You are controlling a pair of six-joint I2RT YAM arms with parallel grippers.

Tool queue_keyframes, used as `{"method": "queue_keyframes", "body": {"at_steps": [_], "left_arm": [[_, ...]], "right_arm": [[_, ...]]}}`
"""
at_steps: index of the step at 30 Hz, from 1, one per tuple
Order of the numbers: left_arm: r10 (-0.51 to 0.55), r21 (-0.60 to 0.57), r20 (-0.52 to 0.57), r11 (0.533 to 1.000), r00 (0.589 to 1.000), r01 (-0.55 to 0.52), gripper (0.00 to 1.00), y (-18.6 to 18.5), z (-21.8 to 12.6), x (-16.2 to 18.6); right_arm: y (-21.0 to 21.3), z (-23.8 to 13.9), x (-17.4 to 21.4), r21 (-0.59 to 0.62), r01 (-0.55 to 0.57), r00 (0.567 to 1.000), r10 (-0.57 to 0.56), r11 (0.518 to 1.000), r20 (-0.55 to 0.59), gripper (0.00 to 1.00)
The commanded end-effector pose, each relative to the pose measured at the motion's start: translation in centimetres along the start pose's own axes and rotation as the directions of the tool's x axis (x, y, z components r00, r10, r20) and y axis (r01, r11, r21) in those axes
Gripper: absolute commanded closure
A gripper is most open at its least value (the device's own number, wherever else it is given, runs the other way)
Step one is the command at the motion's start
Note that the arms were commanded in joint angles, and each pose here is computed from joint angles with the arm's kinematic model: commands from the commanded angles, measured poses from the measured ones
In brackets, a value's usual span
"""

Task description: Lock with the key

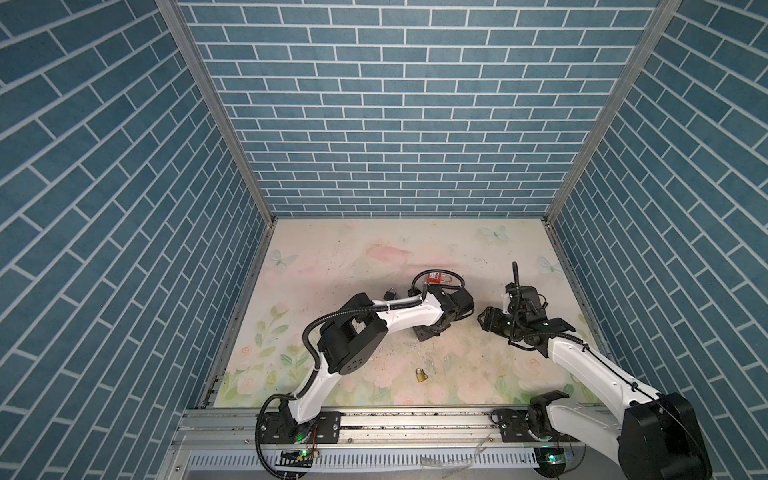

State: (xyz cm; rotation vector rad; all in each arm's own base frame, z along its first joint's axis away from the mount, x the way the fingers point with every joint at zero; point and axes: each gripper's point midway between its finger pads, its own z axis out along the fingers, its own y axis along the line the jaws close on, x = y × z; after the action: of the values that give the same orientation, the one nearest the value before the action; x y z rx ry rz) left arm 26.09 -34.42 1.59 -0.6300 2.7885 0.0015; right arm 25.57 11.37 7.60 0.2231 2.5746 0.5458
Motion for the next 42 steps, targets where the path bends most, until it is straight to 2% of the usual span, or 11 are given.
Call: {"method": "queue_keyframes", "body": {"at_steps": [1, 4, 7, 11, 12, 17, 24, 30, 32, 37, 42], "left_arm": [[0.198, -0.014, 0.001, 0.980, 0.980, -0.198, 0.98, 0.7, 2.9, 0.3], [0.329, 0.086, 0.095, 0.938, 0.940, -0.337, 0.99, -1.0, 0.8, -1.0], [0.448, 0.204, 0.213, 0.849, 0.869, -0.488, 1.00, -2.2, -1.9, -1.7], [0.544, 0.343, 0.397, 0.659, 0.739, -0.669, 1.00, -2.8, -5.8, -2.3], [0.554, 0.344, 0.431, 0.629, 0.712, -0.698, 1.00, -2.4, -6.5, -2.6], [0.612, 0.378, 0.597, 0.356, 0.519, -0.855, 1.00, -1.8, -10.2, -2.4], [0.594, 0.304, 0.742, 0.113, 0.310, -0.946, 1.00, -0.9, -13.0, -2.2], [0.472, 0.315, 0.851, -0.109, 0.230, -0.943, 1.00, -1.4, -16.9, -0.9], [0.438, 0.311, 0.872, -0.153, 0.218, -0.938, 1.00, -1.5, -17.9, -0.5], [0.399, 0.317, 0.890, -0.194, 0.220, -0.929, 1.00, -1.6, -19.2, -0.3], [0.401, 0.323, 0.886, -0.175, 0.232, -0.930, 1.00, -1.6, -19.3, -0.6]], "right_arm": [[1.4, -1.2, -1.1, -0.053, 0.038, 0.999, -0.036, 0.998, 0.027, 0.34], [2.7, -2.5, -1.9, -0.098, 0.062, 0.997, -0.056, 0.993, 0.056, 0.34], [3.9, -4.2, -3.1, -0.127, 0.091, 0.992, -0.078, 0.988, 0.100, 0.34], [6.0, -6.9, -4.3, -0.193, 0.139, 0.982, -0.109, 0.971, 0.156, 0.34], [6.7, -7.7, -4.4, -0.220, 0.151, 0.980, -0.117, 0.964, 0.161, 0.34], [9.6, -10.6, -3.7, -0.354, 0.202, 0.977, -0.164, 0.913, 0.135, 0.34], [12.5, -12.7, -0.7, -0.524, 0.166, 0.979, -0.203, 0.836, -0.014, 0.36], [13.3, -12.1, 1.9, -0.516, 0.230, 0.955, -0.292, 0.825, -0.042, 0.35], [13.5, -11.5, 2.2, -0.493, 0.250, 0.950, -0.310, 0.833, -0.041, 0.35], [13.3, -9.8, 2.4, -0.439, 0.272, 0.943, -0.328, 0.856, -0.057, 0.37], [12.5, -9.0, 1.2, -0.363, 0.301, 0.942, -0.334, 0.882, -0.030, 0.41]]}}
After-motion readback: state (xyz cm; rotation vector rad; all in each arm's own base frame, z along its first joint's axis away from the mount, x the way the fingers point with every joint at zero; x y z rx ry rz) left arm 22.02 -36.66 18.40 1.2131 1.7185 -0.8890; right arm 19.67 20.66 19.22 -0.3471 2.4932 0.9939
